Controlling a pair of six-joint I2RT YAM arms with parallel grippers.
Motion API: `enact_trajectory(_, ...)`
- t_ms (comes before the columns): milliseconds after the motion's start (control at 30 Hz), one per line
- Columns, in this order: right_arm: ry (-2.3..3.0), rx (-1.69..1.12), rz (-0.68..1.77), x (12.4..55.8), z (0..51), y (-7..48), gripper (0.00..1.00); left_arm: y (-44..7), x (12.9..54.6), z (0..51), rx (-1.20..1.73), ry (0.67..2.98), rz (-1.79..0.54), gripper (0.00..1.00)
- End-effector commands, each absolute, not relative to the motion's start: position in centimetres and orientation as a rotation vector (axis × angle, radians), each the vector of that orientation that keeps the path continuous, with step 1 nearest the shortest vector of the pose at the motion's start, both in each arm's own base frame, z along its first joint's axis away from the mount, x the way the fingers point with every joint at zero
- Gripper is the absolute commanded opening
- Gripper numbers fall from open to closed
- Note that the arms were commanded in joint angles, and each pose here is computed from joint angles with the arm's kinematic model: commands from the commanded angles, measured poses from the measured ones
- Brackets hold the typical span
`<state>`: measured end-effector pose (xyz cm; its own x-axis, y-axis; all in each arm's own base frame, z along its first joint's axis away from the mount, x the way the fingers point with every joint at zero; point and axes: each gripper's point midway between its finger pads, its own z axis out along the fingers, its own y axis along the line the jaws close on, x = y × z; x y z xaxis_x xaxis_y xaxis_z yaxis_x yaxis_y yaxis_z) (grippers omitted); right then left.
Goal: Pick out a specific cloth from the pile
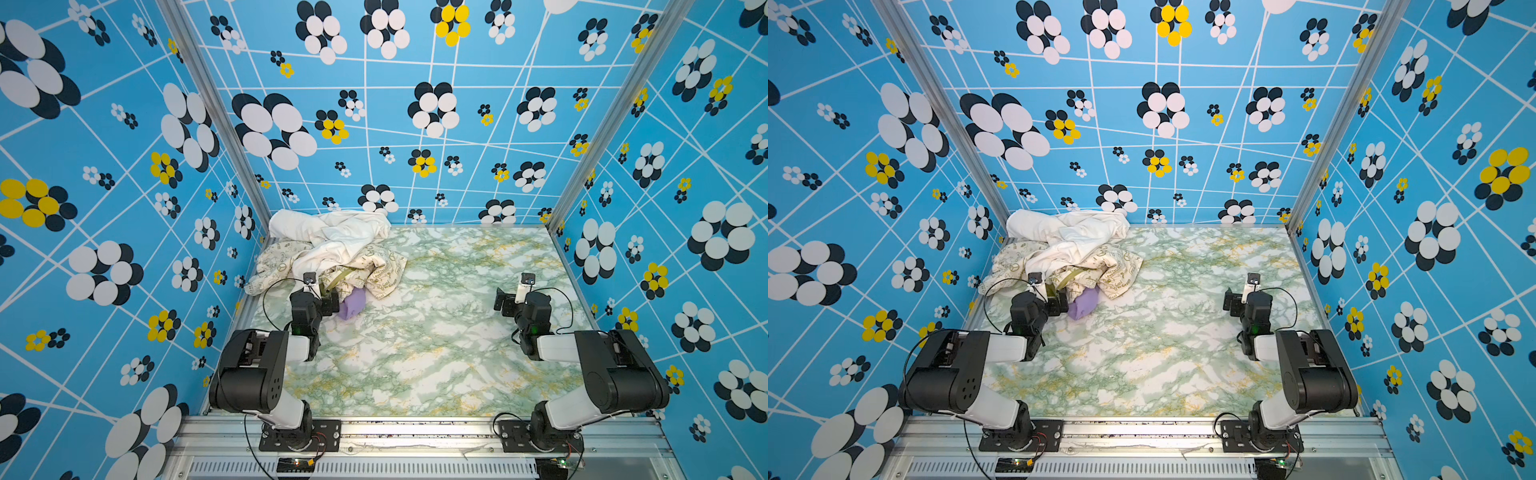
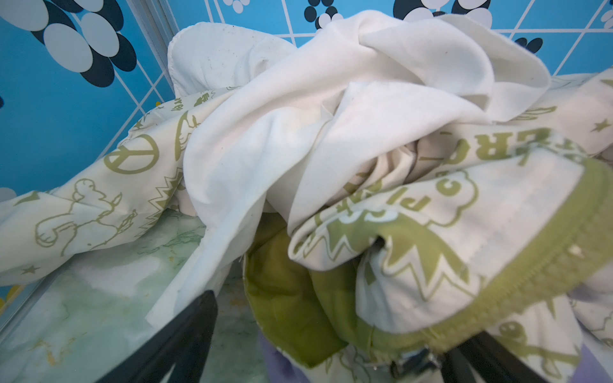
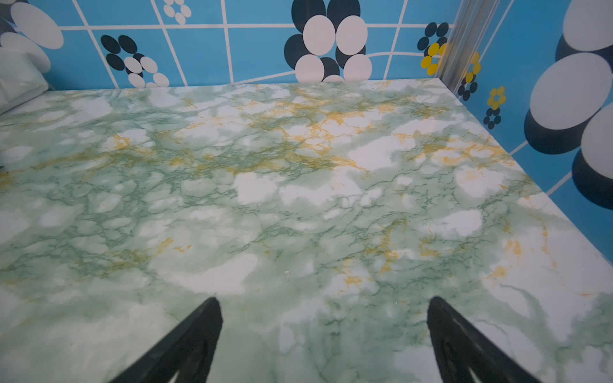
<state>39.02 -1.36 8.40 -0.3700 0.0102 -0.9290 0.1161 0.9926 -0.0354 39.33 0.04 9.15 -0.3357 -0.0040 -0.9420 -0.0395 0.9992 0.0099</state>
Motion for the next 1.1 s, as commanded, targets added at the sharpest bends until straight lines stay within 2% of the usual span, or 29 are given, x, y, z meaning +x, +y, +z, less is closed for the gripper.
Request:
enact_trajectory(0, 1.903, 0.102, -0.117, 39.6, 9.8, -1.7, 0.99, -0.1, 39.5, 10.3, -0.031, 1.882, 0.035, 0.99)
enact_trajectory(267, 1.927, 0.175, -0.149, 37.2, 13.4, -2.7, 0.99, 0.3, 36.1, 14.8, -0.038, 1.865, 0.071, 0.99)
enact_trajectory(433, 1.897, 0.237, -0.092, 35.5, 15.9, -2.6, 0.99, 1.5, 32.9, 18.1, -0.153, 1.842, 0.075, 0.99)
enact_trajectory(667, 1.856, 0.216, 0.075, 34.1, 19.1, -0.5, 0.99, 1.0, 29.5, 21.1, -0.345, 1.803, -0.128, 0.99)
enact_trajectory(1067, 1.893, 0.125, 0.217, 33.2, 19.6, 2.0, 0.99, -1.5, 28.4, 16.0, -0.648, 1.964, -0.468, 0.99)
